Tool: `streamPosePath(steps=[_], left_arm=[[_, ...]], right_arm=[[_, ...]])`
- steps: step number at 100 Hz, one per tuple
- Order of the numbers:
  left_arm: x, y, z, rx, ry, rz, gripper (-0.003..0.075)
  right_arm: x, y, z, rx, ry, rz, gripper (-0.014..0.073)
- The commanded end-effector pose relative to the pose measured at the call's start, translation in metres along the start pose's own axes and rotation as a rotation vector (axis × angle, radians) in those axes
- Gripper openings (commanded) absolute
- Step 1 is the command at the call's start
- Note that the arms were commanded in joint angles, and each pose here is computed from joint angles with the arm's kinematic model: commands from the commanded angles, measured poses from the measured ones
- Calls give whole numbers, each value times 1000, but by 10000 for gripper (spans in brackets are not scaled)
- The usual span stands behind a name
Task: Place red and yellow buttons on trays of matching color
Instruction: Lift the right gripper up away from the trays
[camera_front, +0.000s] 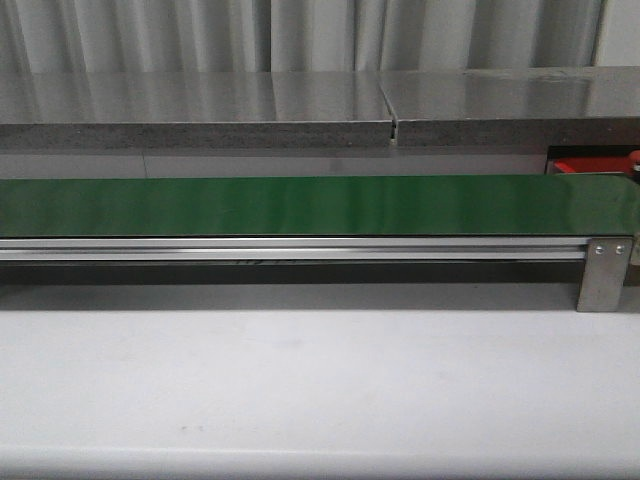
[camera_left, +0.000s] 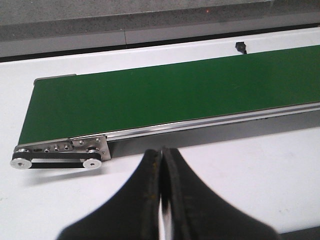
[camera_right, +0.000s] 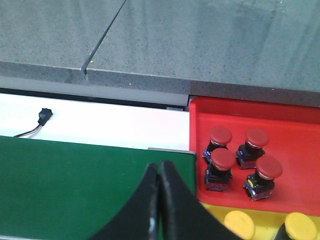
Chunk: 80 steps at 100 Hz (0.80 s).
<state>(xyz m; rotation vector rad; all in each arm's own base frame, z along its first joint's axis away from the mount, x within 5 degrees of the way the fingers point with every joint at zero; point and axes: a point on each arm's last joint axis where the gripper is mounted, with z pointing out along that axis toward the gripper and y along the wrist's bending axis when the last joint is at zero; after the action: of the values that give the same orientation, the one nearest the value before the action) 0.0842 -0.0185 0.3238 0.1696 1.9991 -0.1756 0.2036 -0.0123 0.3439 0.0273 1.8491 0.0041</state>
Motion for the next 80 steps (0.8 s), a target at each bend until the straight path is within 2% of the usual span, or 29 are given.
streamPosePath(steps=[1, 57, 80], left_arm=[[-13, -1, -4, 4, -89, -11, -20], [-13, -1, -4, 4, -89, -11, -20], [-13, -1, -4, 4, -89, -11, -20]], right_arm=[[-14, -3, -13, 41, -119, -26, -118], [14, -1, -50, 59, -188, -36, -117], [43, -1, -71, 66, -238, 37, -117]])
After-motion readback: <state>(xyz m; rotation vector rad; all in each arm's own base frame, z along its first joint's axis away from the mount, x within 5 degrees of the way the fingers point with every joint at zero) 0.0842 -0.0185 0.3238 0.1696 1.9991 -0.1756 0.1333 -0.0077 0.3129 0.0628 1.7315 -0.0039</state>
